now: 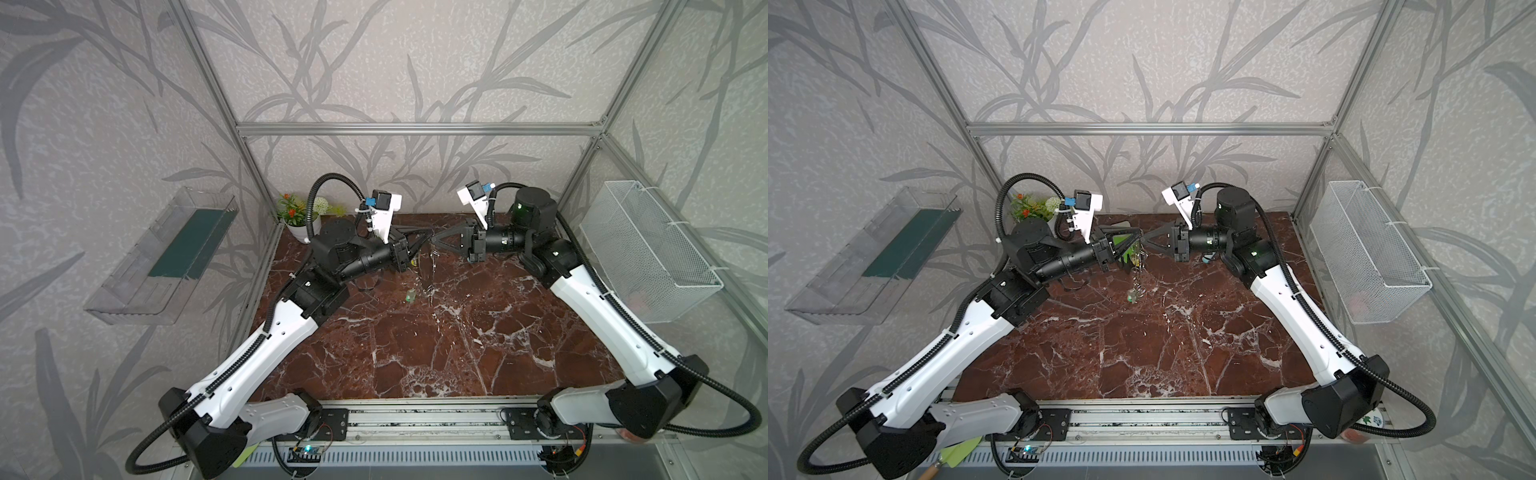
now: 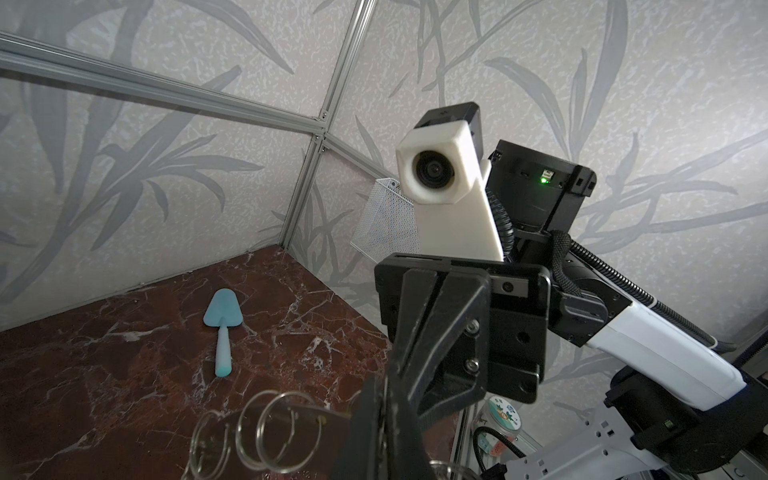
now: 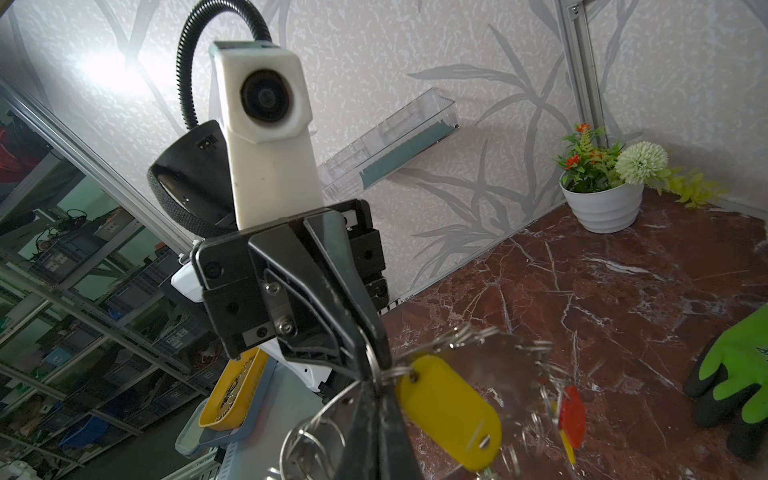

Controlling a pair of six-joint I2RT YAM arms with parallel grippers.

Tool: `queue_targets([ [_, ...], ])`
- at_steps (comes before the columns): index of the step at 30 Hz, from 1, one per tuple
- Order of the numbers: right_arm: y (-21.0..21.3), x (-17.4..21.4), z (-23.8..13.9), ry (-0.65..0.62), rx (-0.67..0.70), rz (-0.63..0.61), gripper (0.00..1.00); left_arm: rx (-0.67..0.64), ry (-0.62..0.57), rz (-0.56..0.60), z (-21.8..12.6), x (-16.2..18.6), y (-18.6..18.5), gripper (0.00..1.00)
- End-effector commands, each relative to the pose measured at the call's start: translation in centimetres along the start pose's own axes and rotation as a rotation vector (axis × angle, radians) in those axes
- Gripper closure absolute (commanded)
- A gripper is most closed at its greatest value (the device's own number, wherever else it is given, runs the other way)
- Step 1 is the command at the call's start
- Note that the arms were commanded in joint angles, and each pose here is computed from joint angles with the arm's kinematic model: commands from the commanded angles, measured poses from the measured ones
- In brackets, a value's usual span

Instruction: Put the keys on the keyring

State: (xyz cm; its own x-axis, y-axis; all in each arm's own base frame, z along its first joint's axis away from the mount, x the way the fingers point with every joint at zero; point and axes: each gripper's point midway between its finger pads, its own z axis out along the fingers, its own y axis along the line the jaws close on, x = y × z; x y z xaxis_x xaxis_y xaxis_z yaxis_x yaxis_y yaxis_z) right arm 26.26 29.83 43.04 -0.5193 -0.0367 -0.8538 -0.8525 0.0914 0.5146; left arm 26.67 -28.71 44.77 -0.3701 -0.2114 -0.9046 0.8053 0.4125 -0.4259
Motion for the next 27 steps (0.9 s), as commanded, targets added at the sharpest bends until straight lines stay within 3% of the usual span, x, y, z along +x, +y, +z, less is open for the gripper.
queue_targets([
  [1, 1.6, -1.1, -0.6, -0.017, -0.005, -0.078, 1.00, 0.028, 0.065, 0.024, -0.6, 0.4, -0.9, 0.86],
  [7, 1.5, -0.9, -0.6, -0.007, -0.006, -0.080, 1.00, 0.041, 0.120, 0.038, -1.0, 0.5, -0.9, 0.80],
  [18, 1.6, -0.8, -0.6, 0.007, -0.006, -0.087, 1.00, 0.070, 0.241, 0.032, -0.9, 1.7, -0.7, 0.80],
  [27, 1.7, -0.4, -0.6, 0.027, -0.014, -0.083, 1.00, 0.066, 0.251, 0.039, -0.7, 1.6, -0.4, 0.81],
])
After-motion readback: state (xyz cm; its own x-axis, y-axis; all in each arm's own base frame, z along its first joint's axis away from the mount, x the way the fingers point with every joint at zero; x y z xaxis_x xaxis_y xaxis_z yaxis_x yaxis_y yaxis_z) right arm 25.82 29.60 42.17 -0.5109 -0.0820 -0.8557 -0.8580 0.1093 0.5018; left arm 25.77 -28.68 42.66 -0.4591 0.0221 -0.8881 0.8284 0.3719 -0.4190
